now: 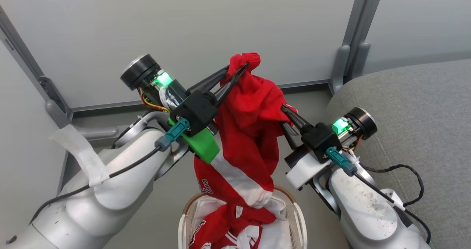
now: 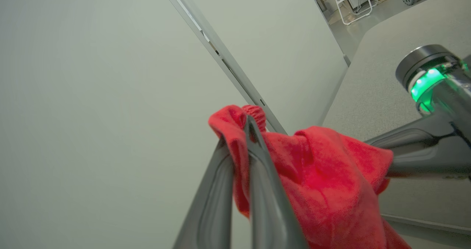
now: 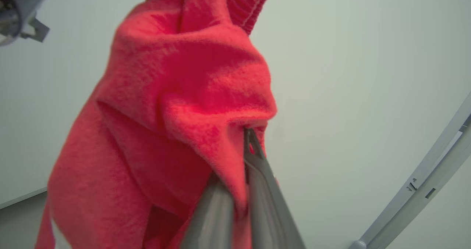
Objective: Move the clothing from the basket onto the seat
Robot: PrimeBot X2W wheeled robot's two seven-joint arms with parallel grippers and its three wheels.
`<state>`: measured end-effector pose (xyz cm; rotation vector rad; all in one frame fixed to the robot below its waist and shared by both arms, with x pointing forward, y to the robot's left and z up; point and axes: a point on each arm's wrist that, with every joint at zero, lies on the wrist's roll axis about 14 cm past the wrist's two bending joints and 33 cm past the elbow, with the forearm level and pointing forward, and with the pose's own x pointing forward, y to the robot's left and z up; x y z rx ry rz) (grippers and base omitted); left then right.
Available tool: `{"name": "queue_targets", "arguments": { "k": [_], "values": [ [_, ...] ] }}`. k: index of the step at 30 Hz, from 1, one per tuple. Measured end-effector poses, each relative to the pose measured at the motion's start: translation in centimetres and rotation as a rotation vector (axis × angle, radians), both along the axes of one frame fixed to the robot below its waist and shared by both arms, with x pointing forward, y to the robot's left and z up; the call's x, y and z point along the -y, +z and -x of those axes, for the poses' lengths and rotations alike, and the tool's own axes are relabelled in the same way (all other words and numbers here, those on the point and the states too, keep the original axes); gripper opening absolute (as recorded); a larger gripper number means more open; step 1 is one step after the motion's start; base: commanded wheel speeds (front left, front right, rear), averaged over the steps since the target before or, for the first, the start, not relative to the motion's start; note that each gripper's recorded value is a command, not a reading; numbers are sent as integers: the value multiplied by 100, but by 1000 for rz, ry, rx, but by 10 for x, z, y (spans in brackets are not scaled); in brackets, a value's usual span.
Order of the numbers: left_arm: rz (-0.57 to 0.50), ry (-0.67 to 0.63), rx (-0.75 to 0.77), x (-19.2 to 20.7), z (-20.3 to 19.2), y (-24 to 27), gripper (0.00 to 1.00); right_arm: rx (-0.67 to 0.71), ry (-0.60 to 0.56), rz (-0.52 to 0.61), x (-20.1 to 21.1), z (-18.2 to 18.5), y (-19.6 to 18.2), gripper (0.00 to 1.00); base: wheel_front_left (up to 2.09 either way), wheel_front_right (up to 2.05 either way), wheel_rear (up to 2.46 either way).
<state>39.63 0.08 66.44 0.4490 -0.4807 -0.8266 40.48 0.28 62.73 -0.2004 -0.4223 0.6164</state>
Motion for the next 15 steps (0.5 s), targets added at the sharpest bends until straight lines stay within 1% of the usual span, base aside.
{"name": "queue_targets", "arguments": {
  "k": [4, 5, 6, 7, 8, 9, 10, 15],
  "values": [
    [48, 26, -47, -6, -3, -8, 0, -1, 2, -10, 0, 0, 1, 0, 0, 0, 0],
    [57, 32, -56, -7, -3, -10, 3, -1, 2, -11, 1, 0, 1, 0, 0, 0, 0],
    [75, 38, -65, -9, -2, -13, 26, -1, 1, -14, 1, 0, 1, 0, 0, 0, 0],
    [91, 44, -77, -10, -2, -15, 39, 0, -2, -18, 2, -1, 2, 0, 0, 0, 0],
    [108, 50, -90, -11, -2, -18, 74, 0, -4, -21, 3, -1, 3, 0, 0, 0, 0],
    [130, 61, -111, -12, -1, -22, 93, 1, -7, -25, 4, -2, 3, 0, 0, 0, 0],
    [148, 72, -129, -13, -1, -26, 100, 1, -9, -28, 5, -2, 4, 0, 0, 0, 0],
    [260, 135, -213, -24, 4, -45, 100, -4, -26, -42, 10, -5, 2, 0, 0, 0, 0]
  ]
}}
